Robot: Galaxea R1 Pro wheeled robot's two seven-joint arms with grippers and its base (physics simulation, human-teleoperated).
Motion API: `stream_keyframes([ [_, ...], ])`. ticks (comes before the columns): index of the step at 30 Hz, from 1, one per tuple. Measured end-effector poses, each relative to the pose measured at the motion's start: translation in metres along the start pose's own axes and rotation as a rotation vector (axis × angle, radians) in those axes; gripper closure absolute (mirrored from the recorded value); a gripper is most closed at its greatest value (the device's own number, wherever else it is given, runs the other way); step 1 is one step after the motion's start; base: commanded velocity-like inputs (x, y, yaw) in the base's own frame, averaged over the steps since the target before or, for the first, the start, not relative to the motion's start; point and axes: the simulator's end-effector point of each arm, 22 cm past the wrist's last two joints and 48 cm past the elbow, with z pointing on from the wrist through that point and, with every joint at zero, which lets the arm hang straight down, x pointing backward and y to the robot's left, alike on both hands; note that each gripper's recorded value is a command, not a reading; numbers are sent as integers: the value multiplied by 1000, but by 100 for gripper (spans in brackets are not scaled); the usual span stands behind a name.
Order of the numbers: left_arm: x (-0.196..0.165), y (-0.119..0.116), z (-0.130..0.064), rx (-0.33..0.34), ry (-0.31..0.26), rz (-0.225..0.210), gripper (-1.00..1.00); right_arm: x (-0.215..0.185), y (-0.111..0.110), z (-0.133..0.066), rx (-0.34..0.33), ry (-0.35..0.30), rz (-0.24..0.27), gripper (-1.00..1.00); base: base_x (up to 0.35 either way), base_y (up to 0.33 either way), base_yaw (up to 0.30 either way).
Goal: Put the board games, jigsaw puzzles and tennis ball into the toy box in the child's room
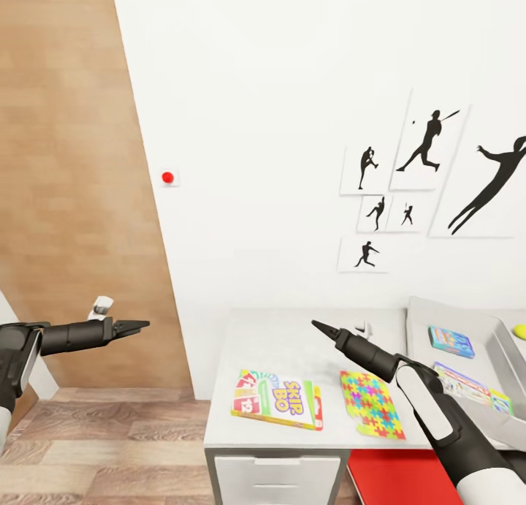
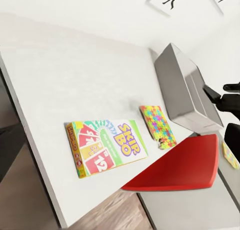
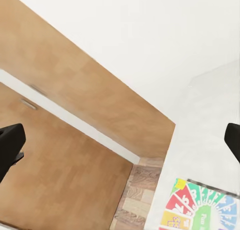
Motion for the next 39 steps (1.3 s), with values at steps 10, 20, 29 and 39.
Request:
stream_keyframes([
  [10, 1, 2, 1, -10, 4, -1, -100, 4, -12, 0, 47, 8, 10, -100, 3, 88, 6],
  [20, 12, 70, 5, -302, 15, -42, -100, 46, -65, 4, 363, 123, -16, -100, 0, 6, 0],
  [29, 19, 89, 13, -399, 24, -57, -100, 73, -80, 3, 487, 200, -3, -100, 15, 131, 0],
  [39, 22, 89, 18, -403, 30, -55, -100, 60, -73, 9, 476, 139, -34, -100, 6, 28, 0],
])
